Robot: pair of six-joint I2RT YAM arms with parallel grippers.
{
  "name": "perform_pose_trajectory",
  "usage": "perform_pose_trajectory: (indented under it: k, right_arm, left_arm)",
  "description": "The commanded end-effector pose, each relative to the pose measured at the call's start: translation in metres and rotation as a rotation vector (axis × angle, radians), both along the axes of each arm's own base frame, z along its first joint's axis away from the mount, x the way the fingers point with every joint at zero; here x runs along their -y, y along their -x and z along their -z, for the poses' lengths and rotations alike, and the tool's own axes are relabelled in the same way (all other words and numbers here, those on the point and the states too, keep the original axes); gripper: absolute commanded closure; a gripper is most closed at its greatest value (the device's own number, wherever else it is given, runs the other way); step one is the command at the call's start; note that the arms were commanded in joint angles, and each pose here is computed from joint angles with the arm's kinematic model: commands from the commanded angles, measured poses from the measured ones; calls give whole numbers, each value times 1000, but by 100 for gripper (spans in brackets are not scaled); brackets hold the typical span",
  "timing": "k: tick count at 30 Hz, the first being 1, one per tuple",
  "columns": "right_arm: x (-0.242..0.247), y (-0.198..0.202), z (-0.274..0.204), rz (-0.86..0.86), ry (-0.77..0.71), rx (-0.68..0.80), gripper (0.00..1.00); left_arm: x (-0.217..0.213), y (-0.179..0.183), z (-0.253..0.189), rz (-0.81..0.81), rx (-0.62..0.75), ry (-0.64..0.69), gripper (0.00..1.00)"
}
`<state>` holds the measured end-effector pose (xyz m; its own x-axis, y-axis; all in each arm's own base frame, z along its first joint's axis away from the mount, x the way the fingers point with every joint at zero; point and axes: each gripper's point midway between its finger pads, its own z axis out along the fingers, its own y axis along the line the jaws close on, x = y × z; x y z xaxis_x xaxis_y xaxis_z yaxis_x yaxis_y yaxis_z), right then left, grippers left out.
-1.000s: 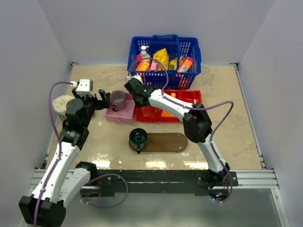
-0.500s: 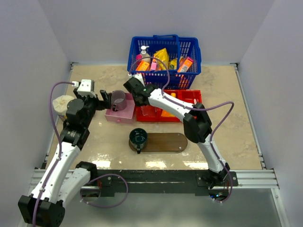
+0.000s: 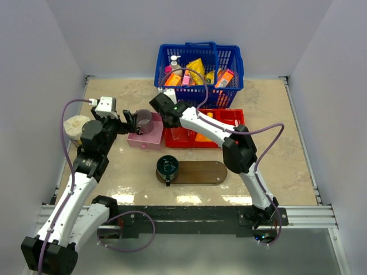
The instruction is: Prepare toiletry sets of a toothbrush and toothpaste on the tray
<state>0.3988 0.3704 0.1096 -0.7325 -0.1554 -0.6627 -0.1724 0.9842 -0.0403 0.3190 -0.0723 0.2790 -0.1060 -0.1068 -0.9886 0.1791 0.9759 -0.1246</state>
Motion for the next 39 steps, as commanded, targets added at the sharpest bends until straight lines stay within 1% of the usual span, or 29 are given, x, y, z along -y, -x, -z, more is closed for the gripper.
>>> perform_pose_trajectory:
  k: [1, 7, 15, 26, 28, 29, 30, 31, 34, 36, 37, 38, 39]
  right_arm:
    - [14, -4, -57, 68, -49, 107, 100]
    - [21, -3, -84, 79, -71, 147, 100]
    - [22, 3, -105, 64, -112, 155, 100]
    - [21, 27, -139, -42, -235, 174, 100]
    - [22, 37, -155, -73, -297, 185, 100]
    - [22, 39, -149, -85, -315, 180, 100]
    - [25, 46, -164, -107, -365, 190, 100]
    - [29, 50, -154, -111, -364, 173, 100]
    - [36, 56, -174, -138, -454, 196, 100]
    - [44, 57, -173, -141, -493, 194, 100]
    - [49, 60, -164, -141, -497, 177, 100]
    - [49, 66, -179, -177, -558, 192, 100]
    - [56, 64, -180, -181, -579, 196, 100]
  left_arm:
    - [3, 2, -17, 13, 65, 19, 11]
    - [0, 2, -20, 1, 72, 14, 11]
    - [-1, 1, -16, -5, 63, 6, 11]
    - [-2, -2, -11, -10, 46, -4, 11]
    - [-2, -2, -10, -12, 42, -5, 11]
    - [-2, -3, -9, -12, 40, -6, 11]
    - [-2, -3, -8, -13, 38, -8, 11]
    - [-2, -3, -8, -13, 36, -10, 11]
    - [-3, -4, -6, -17, 30, -15, 11]
    - [-3, -5, -5, -20, 25, -18, 11]
    - [-3, -6, -4, -20, 21, -22, 11]
    - [-4, -6, -3, -23, 17, -25, 11]
    - [-4, -8, -1, -26, 10, -28, 11]
